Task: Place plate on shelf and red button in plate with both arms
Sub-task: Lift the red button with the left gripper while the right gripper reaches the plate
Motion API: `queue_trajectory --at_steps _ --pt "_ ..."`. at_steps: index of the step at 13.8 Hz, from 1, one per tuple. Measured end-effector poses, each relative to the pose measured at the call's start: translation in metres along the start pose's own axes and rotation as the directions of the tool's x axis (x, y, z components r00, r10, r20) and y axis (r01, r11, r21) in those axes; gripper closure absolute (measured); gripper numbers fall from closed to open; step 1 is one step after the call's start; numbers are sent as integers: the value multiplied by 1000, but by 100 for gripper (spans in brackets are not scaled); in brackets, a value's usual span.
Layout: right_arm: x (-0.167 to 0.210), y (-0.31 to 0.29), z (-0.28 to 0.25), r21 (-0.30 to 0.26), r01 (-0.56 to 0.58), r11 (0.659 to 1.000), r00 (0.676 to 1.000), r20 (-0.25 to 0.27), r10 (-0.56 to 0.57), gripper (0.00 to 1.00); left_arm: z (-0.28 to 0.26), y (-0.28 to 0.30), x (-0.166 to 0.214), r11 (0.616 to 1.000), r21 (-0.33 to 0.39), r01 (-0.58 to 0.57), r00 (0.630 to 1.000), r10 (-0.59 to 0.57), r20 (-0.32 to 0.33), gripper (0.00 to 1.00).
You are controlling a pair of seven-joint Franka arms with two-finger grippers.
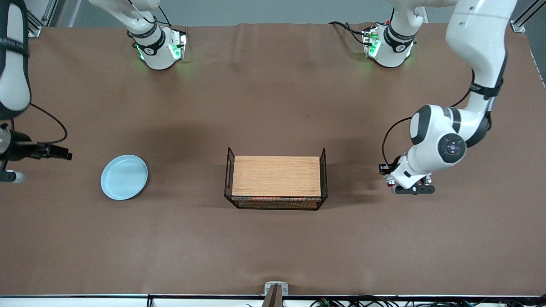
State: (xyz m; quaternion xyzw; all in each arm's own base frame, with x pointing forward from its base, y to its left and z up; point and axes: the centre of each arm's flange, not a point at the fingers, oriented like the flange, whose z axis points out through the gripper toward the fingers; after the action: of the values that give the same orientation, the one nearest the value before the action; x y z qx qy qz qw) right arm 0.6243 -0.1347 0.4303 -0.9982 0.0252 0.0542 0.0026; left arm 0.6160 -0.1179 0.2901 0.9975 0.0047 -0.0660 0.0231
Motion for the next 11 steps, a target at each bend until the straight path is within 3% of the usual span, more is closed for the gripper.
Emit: queue_trajectory --at_steps 2,7,11 --pt "9 15 41 -5 -9 1000 1000 -17 9 0 -51 4 7 1000 3 31 999 -31 16 59" --pt "0 13 132 -18 -15 1000 993 -115 13 0 -135 18 9 992 -12 125 992 -125 -32 59" --pt "-4 11 187 -20 1 1000 992 -129 -3 0 -180 48 -15 983 -26 183 982 -184 -46 59"
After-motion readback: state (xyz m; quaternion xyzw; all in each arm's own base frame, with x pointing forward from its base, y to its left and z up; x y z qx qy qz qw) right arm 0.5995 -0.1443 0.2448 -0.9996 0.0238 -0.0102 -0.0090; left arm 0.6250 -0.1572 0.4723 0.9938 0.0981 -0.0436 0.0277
